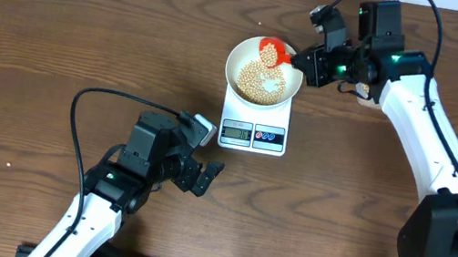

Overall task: Scoop item into bowl and weigh 50g on scale
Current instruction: 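Tip the scoop over the bowl to pour the soybeans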

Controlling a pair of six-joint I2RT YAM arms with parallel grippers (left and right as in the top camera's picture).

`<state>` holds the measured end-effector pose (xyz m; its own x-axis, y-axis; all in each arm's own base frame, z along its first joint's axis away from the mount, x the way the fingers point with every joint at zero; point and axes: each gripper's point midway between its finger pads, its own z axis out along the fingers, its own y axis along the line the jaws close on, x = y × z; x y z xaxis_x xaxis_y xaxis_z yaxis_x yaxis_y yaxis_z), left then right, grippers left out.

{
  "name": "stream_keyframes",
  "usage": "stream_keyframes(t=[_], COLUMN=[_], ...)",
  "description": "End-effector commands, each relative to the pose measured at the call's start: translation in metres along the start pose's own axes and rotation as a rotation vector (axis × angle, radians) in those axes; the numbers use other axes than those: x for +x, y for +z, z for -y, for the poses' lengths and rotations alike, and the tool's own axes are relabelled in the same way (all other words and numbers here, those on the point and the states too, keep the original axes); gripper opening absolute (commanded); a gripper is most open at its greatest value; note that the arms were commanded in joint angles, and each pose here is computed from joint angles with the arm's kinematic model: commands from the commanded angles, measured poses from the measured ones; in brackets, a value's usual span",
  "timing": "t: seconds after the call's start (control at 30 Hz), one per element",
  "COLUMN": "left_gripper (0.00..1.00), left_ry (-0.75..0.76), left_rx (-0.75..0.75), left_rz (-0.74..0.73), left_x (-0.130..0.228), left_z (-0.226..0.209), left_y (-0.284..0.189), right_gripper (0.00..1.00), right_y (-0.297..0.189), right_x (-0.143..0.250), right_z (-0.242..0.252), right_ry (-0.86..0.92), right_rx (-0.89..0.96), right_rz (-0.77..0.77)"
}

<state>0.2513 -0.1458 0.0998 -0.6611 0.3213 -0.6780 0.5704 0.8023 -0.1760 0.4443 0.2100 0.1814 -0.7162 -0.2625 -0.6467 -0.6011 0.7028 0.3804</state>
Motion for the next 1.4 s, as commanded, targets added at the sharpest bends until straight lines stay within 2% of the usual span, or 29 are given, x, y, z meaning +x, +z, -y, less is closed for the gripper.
stream_keyframes(t=[0.0, 0.43, 0.73, 1.37], left_gripper=[1.0, 1.0, 1.0, 1.0], left_ry=[-0.01, -0.01, -0.01, -0.01], left_rx=[0.0, 0.0, 0.0, 0.0], left_rz=[0.001, 0.001, 0.001, 0.001], left_x=[0.0, 0.0, 0.0, 0.0], left_z=[0.0, 0.0, 0.0, 0.0], left_y=[0.0, 0.0, 0.0, 0.0], right_gripper=[0.01, 0.01, 0.01, 0.01], right_y=[-0.008, -0.003, 0.0, 0.0], right_x=[-0.01, -0.011, -0.015, -0.018], right_z=[-0.004, -0.011, -0.019, -0.029], right_ry=[-0.102, -0.169, -0.289, -0.289], right_rx=[0.054, 0.102, 0.149, 0.12], right_rz=[0.013, 0.002, -0.004, 0.014])
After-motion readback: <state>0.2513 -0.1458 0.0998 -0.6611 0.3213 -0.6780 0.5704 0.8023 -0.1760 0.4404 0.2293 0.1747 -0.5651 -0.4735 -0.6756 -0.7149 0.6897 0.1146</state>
